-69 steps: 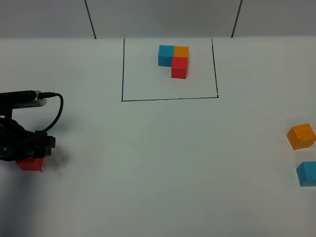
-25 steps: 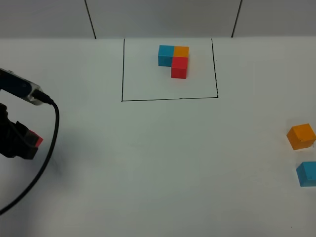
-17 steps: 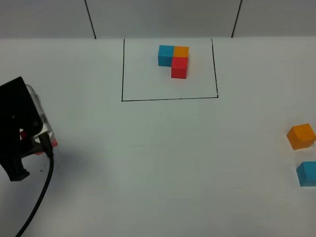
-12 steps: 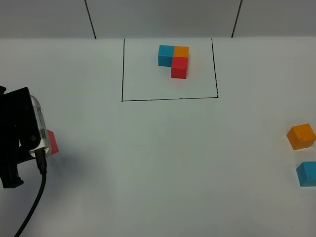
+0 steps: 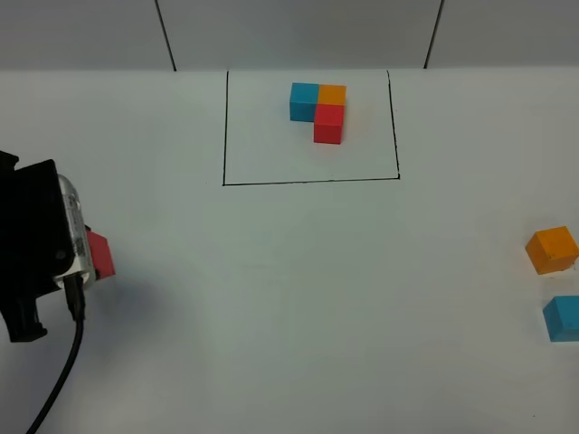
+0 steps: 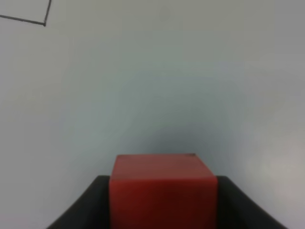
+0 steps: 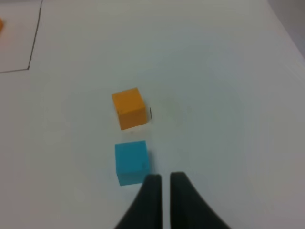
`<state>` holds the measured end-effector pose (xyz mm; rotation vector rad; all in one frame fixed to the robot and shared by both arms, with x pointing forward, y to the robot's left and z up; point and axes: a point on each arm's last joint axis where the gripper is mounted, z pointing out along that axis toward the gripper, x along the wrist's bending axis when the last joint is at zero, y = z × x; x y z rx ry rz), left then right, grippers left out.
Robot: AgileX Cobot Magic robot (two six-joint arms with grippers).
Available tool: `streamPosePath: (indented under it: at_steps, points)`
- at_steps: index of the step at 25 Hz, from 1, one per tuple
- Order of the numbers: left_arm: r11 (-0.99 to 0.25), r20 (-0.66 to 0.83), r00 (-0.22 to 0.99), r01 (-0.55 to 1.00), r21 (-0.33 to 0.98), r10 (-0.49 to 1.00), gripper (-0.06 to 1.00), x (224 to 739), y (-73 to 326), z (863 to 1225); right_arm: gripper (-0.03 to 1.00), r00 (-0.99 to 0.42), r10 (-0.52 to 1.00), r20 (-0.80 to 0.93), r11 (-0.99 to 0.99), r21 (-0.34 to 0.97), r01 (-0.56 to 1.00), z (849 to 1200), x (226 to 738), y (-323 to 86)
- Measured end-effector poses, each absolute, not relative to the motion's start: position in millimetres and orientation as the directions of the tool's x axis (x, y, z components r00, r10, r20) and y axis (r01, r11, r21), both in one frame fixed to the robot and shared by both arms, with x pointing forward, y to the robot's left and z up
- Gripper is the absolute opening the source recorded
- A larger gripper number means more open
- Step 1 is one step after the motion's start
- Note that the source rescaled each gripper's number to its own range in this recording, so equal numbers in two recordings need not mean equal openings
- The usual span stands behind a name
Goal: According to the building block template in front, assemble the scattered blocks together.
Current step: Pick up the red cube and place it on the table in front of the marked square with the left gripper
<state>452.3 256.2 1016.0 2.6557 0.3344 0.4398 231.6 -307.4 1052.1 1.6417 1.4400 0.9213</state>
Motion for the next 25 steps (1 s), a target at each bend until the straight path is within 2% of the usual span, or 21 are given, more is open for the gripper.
streamPosePath:
  at_steps: [7,14,20,25]
  points:
    - [-0.87,0.235,0.942,0.099,0.483,0.238,0.55,474,228,1020,0.01,0.107,0.994,0.039,-0.083,0.888,0.452,1052,232,-307]
    - [-0.862,0.227,0.962,0.018,0.507,0.153,0.55,510,177,1028,0.01,0.107,0.994,0.039,-0.083,0.888,0.452,1052,232,-307]
    - [-0.855,0.175,0.981,-0.017,0.518,0.086,0.55,527,124,1018,0.01,0.107,0.994,0.039,-0.083,0.888,0.452,1052,232,-307]
    - [-0.862,0.144,0.989,-0.044,0.505,0.034,0.55,530,95,1000,0.01,0.107,0.994,0.039,-0.083,0.888,0.452,1052,232,-307]
